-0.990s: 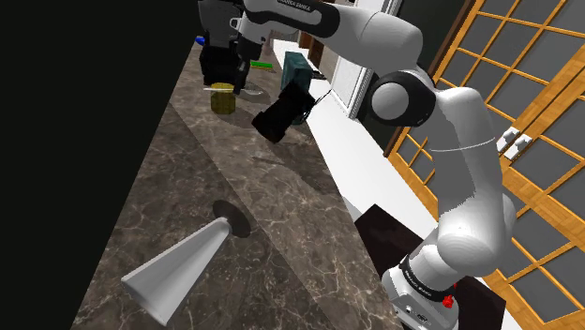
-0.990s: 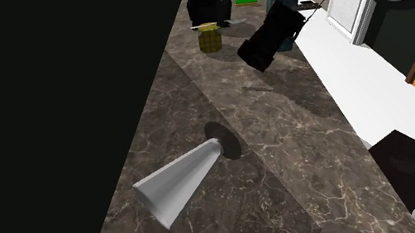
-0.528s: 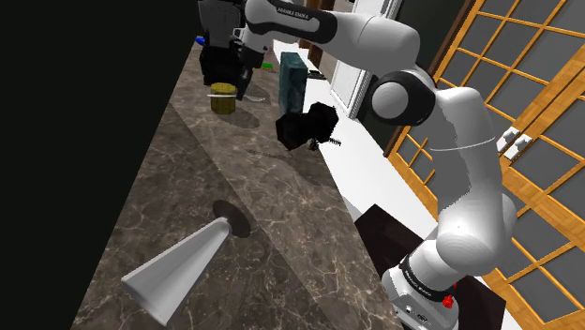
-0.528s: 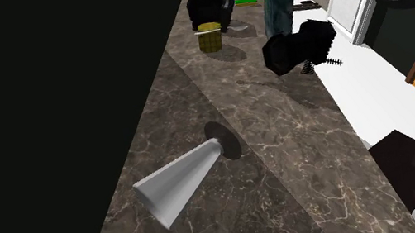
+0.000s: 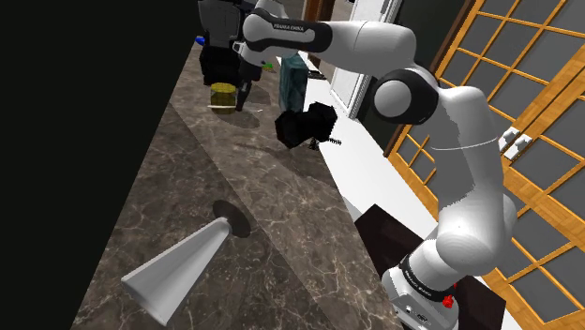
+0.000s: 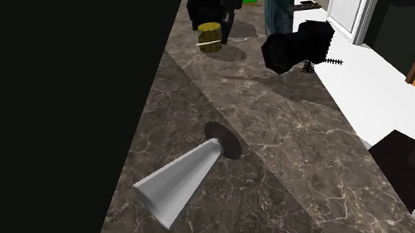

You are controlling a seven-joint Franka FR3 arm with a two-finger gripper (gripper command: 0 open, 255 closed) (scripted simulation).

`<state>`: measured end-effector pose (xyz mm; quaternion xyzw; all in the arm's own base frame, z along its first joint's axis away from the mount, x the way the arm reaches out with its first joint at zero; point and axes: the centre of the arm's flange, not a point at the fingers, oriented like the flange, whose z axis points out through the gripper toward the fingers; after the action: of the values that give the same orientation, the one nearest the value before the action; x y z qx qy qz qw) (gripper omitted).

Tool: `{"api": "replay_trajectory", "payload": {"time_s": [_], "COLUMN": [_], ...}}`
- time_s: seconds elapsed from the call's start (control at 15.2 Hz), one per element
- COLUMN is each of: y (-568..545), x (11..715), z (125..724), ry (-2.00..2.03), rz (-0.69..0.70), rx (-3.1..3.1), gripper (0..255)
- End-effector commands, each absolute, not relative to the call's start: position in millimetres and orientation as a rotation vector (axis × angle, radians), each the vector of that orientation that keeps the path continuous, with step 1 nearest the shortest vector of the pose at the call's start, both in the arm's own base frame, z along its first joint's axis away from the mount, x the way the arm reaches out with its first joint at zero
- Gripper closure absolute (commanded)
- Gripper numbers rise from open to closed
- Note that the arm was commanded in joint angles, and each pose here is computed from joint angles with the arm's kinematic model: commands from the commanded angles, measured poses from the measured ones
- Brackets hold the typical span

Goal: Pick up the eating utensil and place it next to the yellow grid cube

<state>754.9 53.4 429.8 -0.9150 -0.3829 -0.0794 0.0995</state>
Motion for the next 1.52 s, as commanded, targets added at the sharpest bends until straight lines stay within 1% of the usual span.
{"api": "replay_trajectory", "payload": {"time_s": [0.0,0.92,1.39,1.45], "y": [54,54,54,54], "x": [756,756,756,756], "z": [419,346,346,346], "ry": [-1.132,-1.132,-1.132,-1.132], "rz": [-0.236,-0.236,-0.236,-0.236], "rx": [-2.706,-2.706,-2.706,-2.706], "gripper": [255,255,255,0]}}
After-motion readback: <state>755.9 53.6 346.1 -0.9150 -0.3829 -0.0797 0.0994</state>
